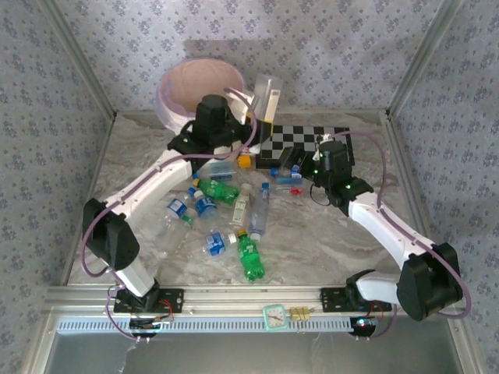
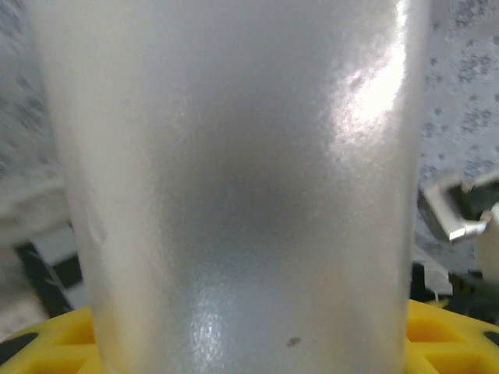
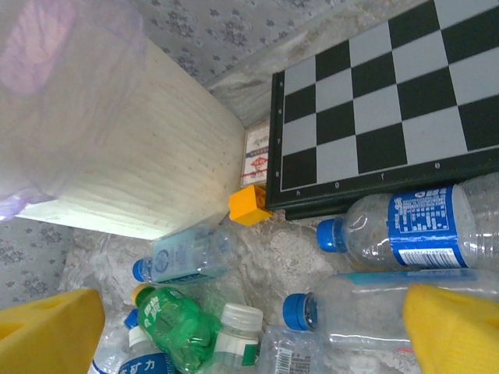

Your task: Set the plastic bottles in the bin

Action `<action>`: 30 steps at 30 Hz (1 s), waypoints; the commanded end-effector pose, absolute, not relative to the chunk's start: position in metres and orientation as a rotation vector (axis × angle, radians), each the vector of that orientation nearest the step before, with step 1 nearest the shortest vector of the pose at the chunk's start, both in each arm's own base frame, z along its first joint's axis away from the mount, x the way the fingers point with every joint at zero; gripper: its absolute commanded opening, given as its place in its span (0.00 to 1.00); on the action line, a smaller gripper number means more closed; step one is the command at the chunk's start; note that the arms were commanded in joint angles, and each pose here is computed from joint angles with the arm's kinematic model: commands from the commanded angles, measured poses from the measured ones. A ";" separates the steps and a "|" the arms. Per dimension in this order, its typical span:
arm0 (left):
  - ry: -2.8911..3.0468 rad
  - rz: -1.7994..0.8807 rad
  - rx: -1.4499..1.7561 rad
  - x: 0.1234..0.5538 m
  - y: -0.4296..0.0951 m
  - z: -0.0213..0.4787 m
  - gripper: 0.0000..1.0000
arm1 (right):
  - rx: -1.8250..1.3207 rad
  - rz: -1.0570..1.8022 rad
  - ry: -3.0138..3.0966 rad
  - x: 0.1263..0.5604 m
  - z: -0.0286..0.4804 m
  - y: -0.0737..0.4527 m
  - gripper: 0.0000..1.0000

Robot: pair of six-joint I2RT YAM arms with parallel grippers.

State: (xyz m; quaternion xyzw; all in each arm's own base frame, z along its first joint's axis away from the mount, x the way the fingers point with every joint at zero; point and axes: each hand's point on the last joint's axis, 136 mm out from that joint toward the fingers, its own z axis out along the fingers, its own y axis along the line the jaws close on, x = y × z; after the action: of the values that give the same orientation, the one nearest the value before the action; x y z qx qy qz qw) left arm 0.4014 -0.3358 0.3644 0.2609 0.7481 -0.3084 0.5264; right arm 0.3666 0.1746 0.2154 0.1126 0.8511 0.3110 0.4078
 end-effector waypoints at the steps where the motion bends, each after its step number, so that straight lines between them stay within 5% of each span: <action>1: 1.734 -0.468 0.680 0.413 -0.303 0.393 0.56 | 0.280 0.821 2.179 0.363 0.207 0.183 1.00; 15: 1.687 -0.030 0.612 0.473 -0.220 0.428 0.59 | 0.230 0.832 2.206 0.356 0.205 0.191 1.00; 30: 1.978 -0.006 0.445 0.540 -0.176 0.364 0.60 | 0.216 0.791 2.246 0.344 0.193 0.188 1.00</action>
State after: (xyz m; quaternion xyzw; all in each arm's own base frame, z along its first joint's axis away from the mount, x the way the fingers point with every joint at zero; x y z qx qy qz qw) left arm 0.5412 -0.1794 0.3607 0.2052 0.8159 0.0031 0.5406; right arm 0.3525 0.1913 0.1948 0.0911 0.8689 0.3177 0.3685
